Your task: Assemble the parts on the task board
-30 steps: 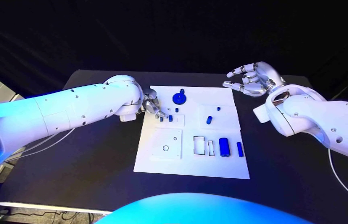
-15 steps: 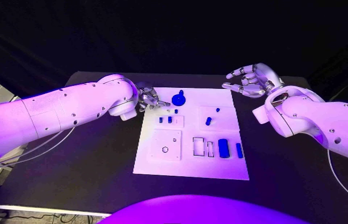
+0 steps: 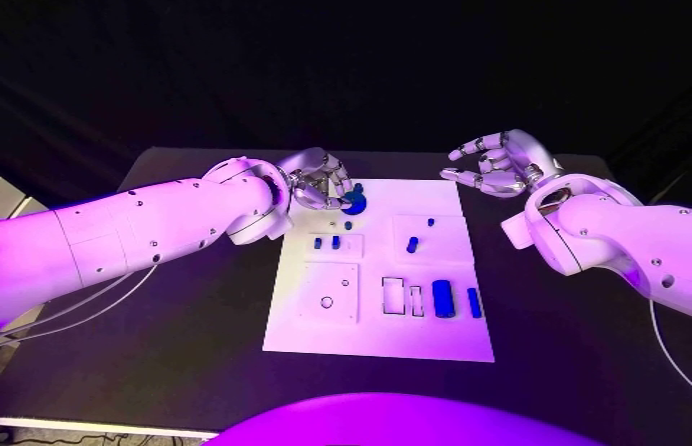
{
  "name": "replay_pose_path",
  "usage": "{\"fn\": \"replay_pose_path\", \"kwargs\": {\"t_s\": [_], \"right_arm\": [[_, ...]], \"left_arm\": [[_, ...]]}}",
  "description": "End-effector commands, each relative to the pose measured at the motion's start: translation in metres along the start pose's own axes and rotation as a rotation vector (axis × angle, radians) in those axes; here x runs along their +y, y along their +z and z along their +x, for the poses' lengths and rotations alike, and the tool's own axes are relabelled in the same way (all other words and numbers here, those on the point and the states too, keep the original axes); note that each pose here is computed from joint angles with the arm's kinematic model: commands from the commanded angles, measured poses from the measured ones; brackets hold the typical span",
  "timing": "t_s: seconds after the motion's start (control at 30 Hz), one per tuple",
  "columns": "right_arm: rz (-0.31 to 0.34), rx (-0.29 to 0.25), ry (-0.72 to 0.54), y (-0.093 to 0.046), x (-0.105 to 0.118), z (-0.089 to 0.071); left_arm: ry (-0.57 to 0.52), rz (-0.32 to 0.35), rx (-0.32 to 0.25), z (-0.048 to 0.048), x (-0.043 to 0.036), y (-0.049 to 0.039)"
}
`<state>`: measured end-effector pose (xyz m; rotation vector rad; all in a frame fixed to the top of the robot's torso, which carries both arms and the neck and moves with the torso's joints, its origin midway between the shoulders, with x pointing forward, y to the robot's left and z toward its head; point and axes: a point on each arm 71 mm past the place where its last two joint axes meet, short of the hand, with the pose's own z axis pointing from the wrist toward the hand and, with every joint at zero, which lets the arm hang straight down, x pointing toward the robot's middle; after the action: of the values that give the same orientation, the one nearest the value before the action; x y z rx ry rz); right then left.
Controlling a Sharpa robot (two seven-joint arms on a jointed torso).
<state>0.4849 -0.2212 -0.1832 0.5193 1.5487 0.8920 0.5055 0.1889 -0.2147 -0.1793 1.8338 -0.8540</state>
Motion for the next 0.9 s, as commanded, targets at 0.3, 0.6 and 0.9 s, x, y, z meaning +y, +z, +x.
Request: {"fn": "replay_pose_path", "kwargs": {"t_s": [0.3, 0.6, 0.9], "right_arm": [[-0.026, 0.012, -0.018, 0.0, 0.002, 0.003], [-0.035, 0.01, -0.023, 0.0, 0.003, 0.004], [-0.042, 0.004, -0.022, 0.0, 0.003, 0.004]], "left_arm": [[0.319, 0.093, 0.111, 0.022, -0.0065, 0.0108], [0.385, 0.041, 0.161, 0.0298, -0.0028, 0.0205], [0.404, -0.001, 0.207, 0.035, -0.0003, 0.0243]]}}
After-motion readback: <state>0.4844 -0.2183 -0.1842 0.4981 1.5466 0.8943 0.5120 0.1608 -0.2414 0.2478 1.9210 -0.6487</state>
